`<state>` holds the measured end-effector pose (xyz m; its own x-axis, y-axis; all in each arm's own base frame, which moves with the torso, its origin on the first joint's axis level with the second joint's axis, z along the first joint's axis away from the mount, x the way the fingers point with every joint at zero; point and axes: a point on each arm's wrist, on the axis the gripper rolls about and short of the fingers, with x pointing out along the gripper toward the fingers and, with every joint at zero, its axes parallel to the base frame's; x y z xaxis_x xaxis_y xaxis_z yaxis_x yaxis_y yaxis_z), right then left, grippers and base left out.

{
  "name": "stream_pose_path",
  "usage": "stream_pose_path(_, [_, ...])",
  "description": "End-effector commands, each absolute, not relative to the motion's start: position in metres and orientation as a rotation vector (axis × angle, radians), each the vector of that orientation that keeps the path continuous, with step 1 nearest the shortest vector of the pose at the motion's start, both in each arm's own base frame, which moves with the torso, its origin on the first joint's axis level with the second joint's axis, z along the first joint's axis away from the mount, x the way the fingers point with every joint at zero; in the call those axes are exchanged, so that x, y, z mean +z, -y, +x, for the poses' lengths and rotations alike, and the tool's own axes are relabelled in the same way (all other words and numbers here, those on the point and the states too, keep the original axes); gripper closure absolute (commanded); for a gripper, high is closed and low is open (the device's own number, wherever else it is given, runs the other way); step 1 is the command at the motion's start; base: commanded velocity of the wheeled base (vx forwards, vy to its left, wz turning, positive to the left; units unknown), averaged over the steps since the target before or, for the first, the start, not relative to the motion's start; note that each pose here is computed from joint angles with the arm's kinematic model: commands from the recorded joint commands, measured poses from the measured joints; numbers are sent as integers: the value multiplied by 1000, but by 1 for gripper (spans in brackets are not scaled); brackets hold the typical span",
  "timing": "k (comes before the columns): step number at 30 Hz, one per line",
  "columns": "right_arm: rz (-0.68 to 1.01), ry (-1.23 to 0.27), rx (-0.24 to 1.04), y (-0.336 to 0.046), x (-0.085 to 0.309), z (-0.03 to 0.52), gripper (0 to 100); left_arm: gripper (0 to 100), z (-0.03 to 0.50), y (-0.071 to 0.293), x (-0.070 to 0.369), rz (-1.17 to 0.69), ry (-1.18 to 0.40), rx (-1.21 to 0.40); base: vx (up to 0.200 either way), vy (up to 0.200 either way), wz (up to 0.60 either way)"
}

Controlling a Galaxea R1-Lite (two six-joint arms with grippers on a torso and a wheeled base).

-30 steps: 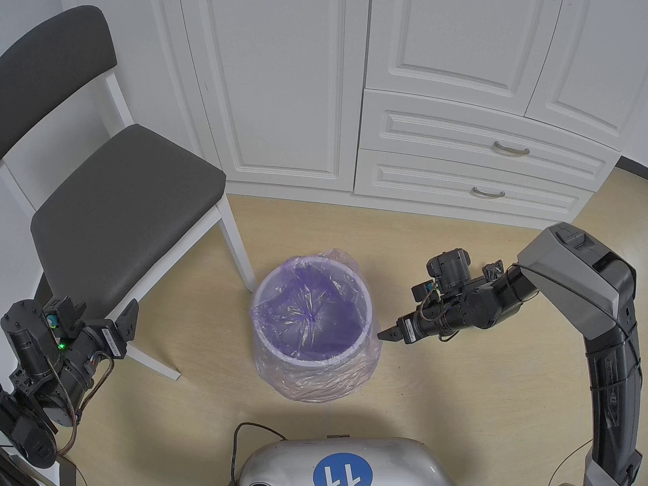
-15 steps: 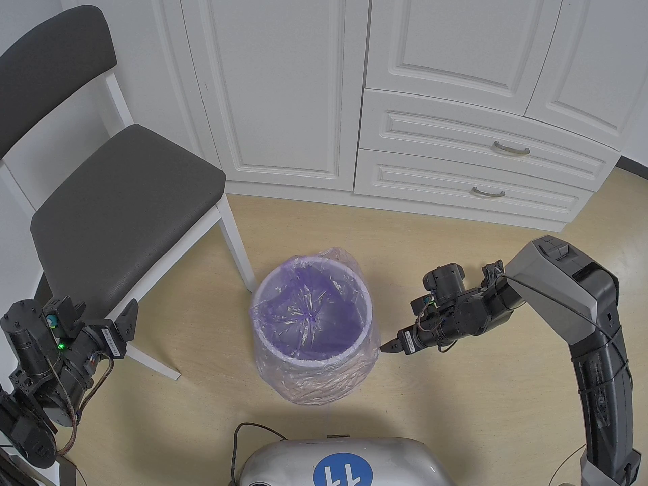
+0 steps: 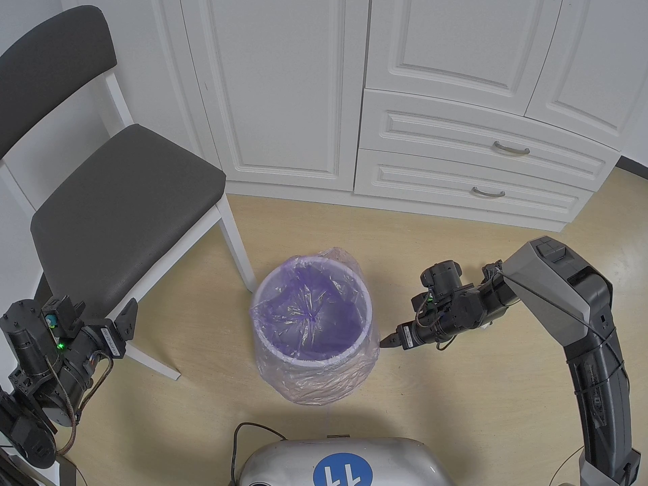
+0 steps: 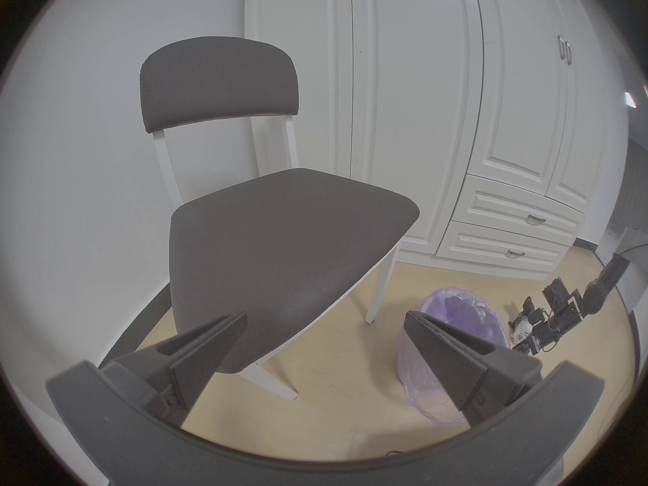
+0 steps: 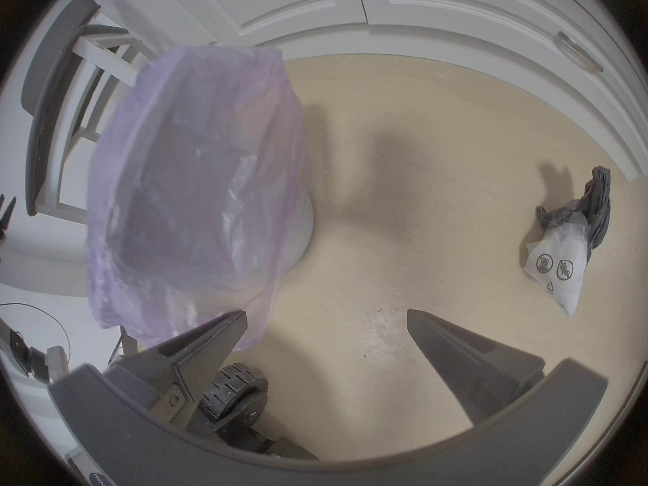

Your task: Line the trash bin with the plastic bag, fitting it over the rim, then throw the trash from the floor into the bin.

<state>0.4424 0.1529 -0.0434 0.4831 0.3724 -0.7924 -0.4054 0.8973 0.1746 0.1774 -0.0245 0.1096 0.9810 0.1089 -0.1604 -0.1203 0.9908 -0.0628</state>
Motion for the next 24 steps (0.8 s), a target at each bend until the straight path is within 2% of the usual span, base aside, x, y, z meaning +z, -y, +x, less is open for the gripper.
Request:
stream_pose_path(1, [-35, -920, 507, -158, -18, 435, 0, 0, 174, 24, 106, -68, -175, 118, 0, 0, 0])
stream_pose_path(9, [-77, -891, 550, -169, 5, 419, 0, 0, 174, 24, 106, -62, -178, 120, 0, 0, 0])
stream_pose_path(17, [-130, -949, 564, -172, -32, 420, 0, 0, 175, 24, 106, -55, -180, 119, 0, 0, 0])
stream_pose_path(24, [-136, -964, 529, -168, -47, 425, 0, 0, 174, 23, 107, -54, -171, 120, 0, 0, 0])
